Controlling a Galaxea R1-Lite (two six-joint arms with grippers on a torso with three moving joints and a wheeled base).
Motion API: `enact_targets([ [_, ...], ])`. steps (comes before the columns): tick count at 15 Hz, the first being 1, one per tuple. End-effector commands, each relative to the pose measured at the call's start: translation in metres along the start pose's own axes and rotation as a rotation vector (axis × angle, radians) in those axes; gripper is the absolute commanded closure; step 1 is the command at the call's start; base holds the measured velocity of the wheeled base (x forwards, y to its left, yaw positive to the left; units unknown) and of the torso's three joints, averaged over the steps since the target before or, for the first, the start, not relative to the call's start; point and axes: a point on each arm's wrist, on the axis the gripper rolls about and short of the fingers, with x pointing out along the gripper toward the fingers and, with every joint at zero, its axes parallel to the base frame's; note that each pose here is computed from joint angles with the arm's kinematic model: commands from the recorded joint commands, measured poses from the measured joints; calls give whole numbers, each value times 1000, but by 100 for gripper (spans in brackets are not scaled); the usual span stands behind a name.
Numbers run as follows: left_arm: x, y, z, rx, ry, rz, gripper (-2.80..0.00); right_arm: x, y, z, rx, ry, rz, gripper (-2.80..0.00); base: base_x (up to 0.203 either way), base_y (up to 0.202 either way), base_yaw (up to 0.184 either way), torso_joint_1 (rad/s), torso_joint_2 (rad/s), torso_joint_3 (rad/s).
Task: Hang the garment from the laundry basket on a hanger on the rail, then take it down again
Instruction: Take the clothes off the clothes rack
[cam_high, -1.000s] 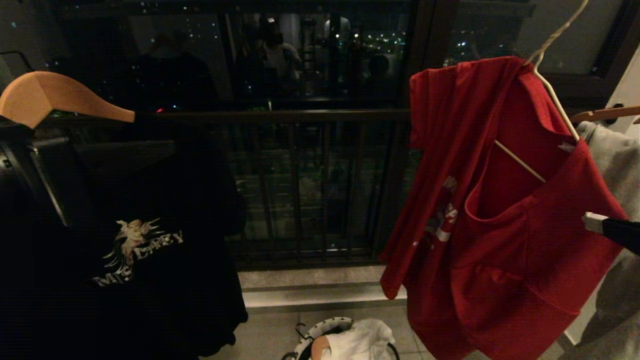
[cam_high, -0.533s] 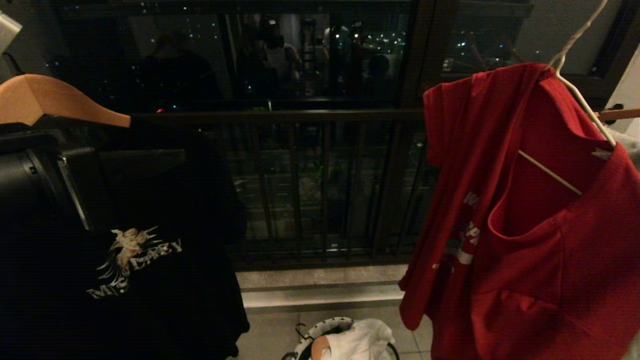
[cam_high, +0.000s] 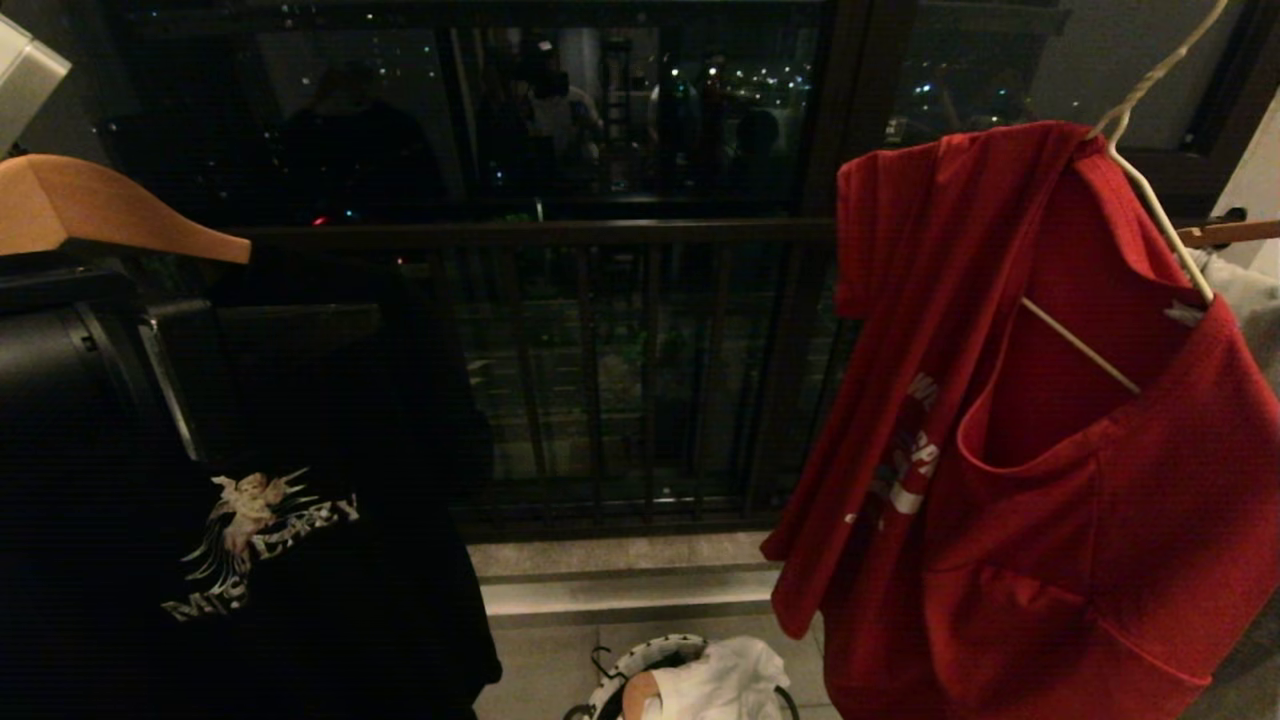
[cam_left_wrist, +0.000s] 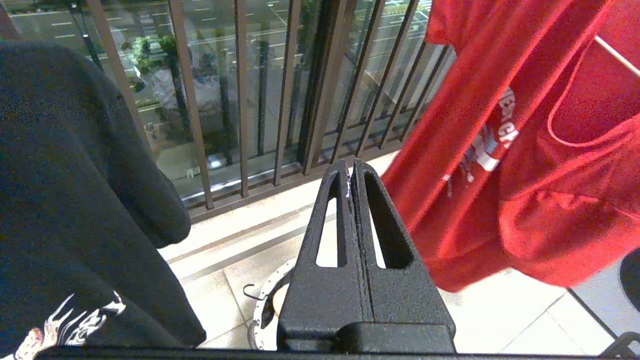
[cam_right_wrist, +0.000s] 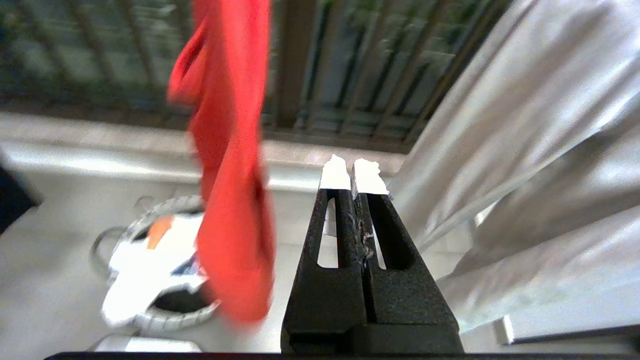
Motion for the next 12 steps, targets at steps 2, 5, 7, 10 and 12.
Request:
enact_targets([
  [2,1,0,-2,1,8,0,0,-16,0,-20,20,33,72,0,0,0,0,0,0,0],
  [5,2,0,-3,1,11,-1,0,-21,4,-38,34,92,212,0,0,0,0,0,0,0],
  [7,4,0,-4,1,18,-2,0,-21,7,-48,60,147,341,0,0,0,0,0,0,0],
  [10,5,0,-5,2,23,0,0,-5,12,-50,67,232,400,-280,0,0,0,0,0,0],
  [12,5,0,-5,2,22,-1,0,7,15,-50,66,255,405,-280,0,0,0,0,0,0],
])
